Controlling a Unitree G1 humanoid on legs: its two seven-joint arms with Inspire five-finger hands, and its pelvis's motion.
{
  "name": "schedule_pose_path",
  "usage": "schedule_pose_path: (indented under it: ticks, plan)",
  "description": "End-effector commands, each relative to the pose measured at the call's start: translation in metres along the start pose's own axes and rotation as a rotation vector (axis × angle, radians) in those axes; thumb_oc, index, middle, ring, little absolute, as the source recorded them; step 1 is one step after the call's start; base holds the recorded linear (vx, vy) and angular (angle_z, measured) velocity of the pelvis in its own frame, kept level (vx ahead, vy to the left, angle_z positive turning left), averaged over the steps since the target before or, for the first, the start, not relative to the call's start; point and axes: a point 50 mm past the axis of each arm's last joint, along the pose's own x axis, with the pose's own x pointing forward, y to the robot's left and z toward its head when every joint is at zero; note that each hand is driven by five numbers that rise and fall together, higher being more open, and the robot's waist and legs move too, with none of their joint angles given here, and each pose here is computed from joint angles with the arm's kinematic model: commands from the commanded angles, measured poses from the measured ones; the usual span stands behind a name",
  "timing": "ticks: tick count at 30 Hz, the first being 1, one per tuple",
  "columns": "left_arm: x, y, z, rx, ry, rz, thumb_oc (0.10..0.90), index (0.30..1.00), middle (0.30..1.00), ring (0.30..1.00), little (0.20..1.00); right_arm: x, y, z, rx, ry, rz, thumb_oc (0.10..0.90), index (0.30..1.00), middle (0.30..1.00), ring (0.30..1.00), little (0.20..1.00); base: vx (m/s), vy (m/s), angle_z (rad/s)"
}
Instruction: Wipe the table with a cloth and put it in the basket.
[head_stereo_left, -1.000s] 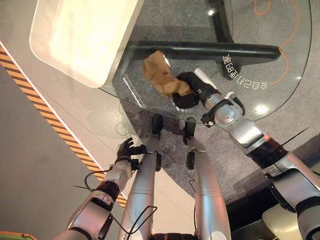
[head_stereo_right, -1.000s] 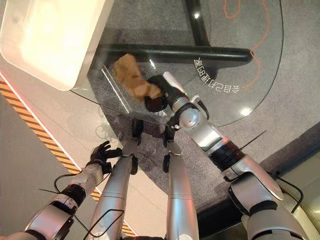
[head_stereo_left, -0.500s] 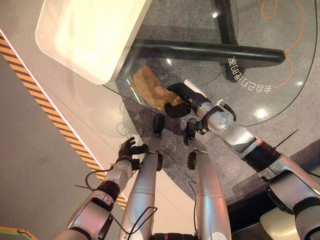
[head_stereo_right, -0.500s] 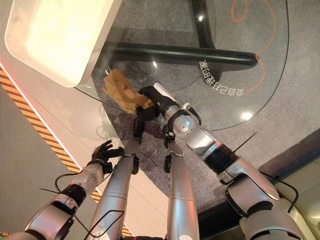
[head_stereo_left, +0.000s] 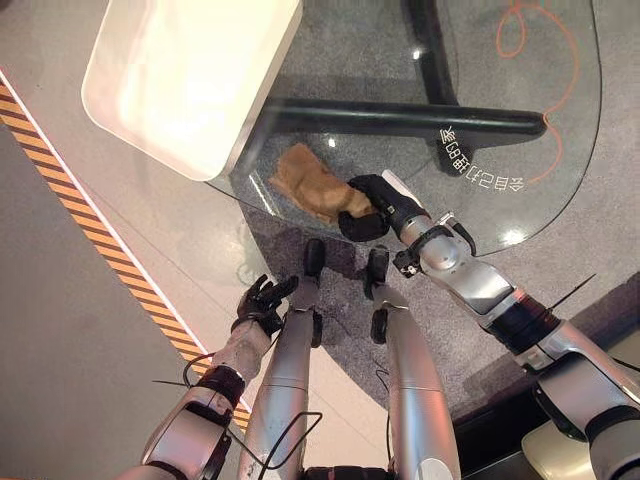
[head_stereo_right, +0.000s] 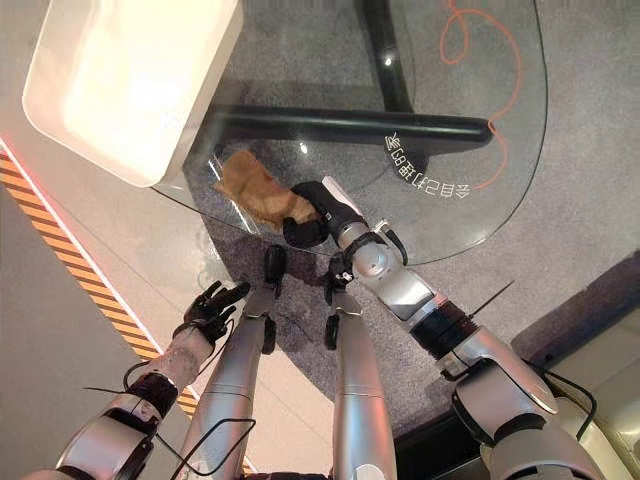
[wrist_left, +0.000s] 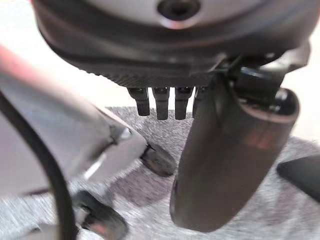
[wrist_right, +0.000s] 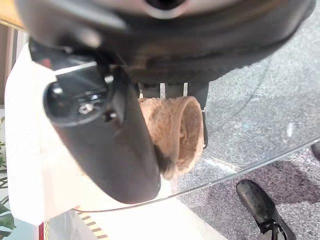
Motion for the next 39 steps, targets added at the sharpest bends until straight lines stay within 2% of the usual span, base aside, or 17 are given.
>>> schedule_pose_path:
  ticks: [1, 5, 11, 18, 24, 30, 39]
  plan:
    - [-0.027, 0.085, -0.043, -0.159, 0.009, 0.012, 0.8, 0.9, 0.9, 0.9, 0.9, -0.018, -0.008, 0.038, 0.159, -0.297, -0.007, 0.1, 0.3, 0.3, 0.3, 0.2, -0.04, -0.022, 0.04]
    - [-0.044, 0.106, -0.049, -0.209, -0.01, -0.071, 0.8, 0.9, 0.9, 0.9, 0.9, -0.026, -0.015, 0.026, 0.172, -0.28, -0.017, 0.1, 0.3, 0.3, 0.3, 0.2, -0.05, -0.009, 0.0]
    - [-0.052, 0.102, -0.047, -0.226, 0.002, -0.182, 0.8, 0.9, 0.9, 0.9, 0.9, -0.033, -0.027, 0.016, 0.174, -0.246, -0.042, 0.1, 0.3, 0.3, 0.3, 0.2, -0.03, -0.015, 0.02]
    - [-0.066, 0.069, -0.039, -0.308, 0.048, -0.402, 0.8, 0.9, 0.9, 0.9, 0.9, -0.046, -0.034, 0.017, 0.273, -0.316, -0.024, 0.1, 0.3, 0.3, 0.3, 0.2, -0.03, -0.054, 0.02]
    - [-0.078, 0.042, -0.024, -0.368, 0.041, -0.625, 0.8, 0.9, 0.9, 0.9, 0.9, -0.063, -0.019, 0.044, 0.509, -0.562, 0.226, 0.1, 0.3, 0.3, 0.3, 0.2, 0.0, -0.034, 0.04]
    - [-0.089, 0.014, -0.004, -0.435, -0.033, -0.84, 0.8, 0.9, 0.9, 0.9, 0.9, -0.08, -0.007, 0.064, 0.542, -0.736, 0.364, 0.1, 0.3, 0.3, 0.3, 0.2, 0.0, -0.019, 0.0]
    - [-0.096, -0.006, 0.014, -0.479, -0.098, -0.966, 0.8, 0.9, 0.9, 0.9, 0.9, -0.097, -0.003, 0.066, 0.48, -0.827, 0.458, 0.1, 0.3, 0.3, 0.3, 0.2, 0.0, 0.0, 0.0]
